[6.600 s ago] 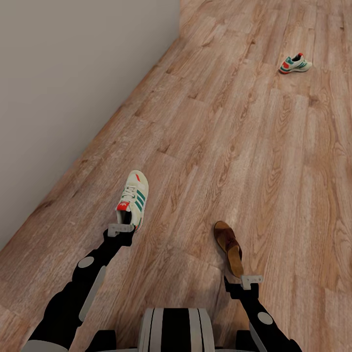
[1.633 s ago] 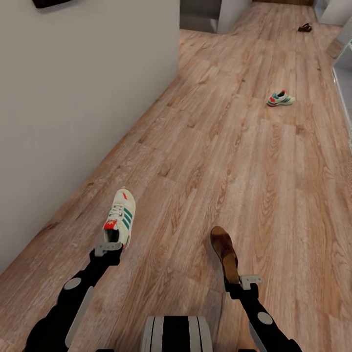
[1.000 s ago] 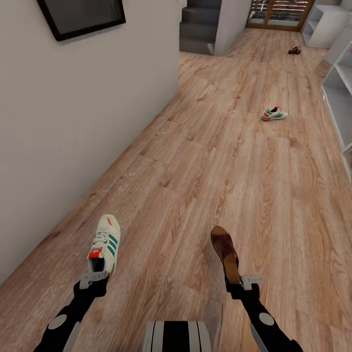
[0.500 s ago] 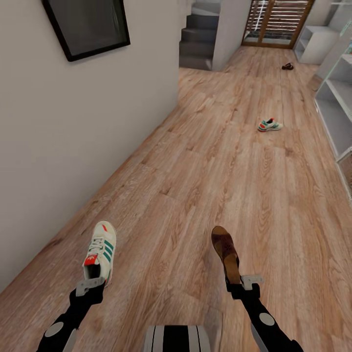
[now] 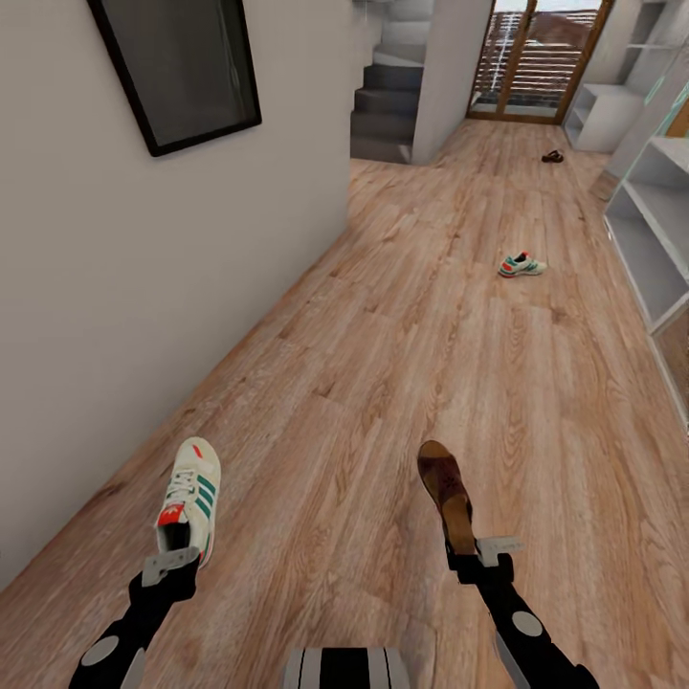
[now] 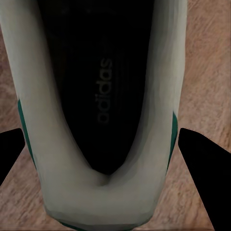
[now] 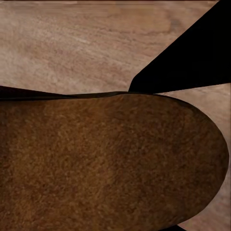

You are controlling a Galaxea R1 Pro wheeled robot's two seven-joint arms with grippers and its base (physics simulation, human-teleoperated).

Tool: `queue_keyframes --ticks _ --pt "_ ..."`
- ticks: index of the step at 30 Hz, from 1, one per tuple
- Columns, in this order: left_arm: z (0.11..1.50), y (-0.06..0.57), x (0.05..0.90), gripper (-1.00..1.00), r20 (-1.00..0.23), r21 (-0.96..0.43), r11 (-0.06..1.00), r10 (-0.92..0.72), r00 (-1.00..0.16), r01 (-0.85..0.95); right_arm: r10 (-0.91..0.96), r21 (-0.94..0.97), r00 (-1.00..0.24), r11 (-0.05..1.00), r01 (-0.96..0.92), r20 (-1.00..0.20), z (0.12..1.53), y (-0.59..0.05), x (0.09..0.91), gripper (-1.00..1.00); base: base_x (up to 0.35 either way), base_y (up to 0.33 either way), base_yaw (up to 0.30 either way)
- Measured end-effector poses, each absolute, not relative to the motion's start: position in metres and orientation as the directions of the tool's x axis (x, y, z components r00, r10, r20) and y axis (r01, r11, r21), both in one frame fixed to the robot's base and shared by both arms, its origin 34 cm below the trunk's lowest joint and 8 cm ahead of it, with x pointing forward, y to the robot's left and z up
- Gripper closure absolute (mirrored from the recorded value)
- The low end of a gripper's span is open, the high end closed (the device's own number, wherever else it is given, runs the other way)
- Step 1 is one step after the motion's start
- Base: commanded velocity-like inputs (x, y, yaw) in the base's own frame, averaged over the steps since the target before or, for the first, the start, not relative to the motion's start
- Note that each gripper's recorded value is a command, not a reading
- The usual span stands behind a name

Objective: Pick up the two gym shoes and the two sandals from the corridor floor and place them onto the hallstand (shoe rack) in the corridor, making sure they are on the rack and not on the floor. Arrange them so the two gym shoes are next to each other and the two sandals are next to each other.

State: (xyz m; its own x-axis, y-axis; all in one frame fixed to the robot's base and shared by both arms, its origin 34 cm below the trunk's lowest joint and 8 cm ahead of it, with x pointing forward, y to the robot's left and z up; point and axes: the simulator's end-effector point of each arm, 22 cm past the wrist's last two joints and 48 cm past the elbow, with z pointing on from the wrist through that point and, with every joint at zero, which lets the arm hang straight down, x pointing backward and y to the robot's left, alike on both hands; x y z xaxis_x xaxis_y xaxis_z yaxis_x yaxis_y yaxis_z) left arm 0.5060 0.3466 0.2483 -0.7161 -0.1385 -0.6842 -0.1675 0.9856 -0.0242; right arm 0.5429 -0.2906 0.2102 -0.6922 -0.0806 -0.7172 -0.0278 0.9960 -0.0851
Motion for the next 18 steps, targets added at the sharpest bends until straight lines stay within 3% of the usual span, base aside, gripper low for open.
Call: queue_keyframes --ticks 5,18 --pt "0.241 0.349 0.484 1.00 -0.662 -0.014 0.984 -0.140 -0.736 -0.175 -0.123 -0.141 -0.695 0.990 -0.032 -0.708 0.224 -0.328 0.538 1.00 0.000 0.000 0.000" --pt "0.227 0.345 0.410 1.00 -0.636 0.006 0.980 -0.149 -0.757 -0.198 -0.136 -0.135 -0.633 0.990 -0.050 -0.762 0.257 -0.323 0.470 1.00 0.000 0.000 0.000"
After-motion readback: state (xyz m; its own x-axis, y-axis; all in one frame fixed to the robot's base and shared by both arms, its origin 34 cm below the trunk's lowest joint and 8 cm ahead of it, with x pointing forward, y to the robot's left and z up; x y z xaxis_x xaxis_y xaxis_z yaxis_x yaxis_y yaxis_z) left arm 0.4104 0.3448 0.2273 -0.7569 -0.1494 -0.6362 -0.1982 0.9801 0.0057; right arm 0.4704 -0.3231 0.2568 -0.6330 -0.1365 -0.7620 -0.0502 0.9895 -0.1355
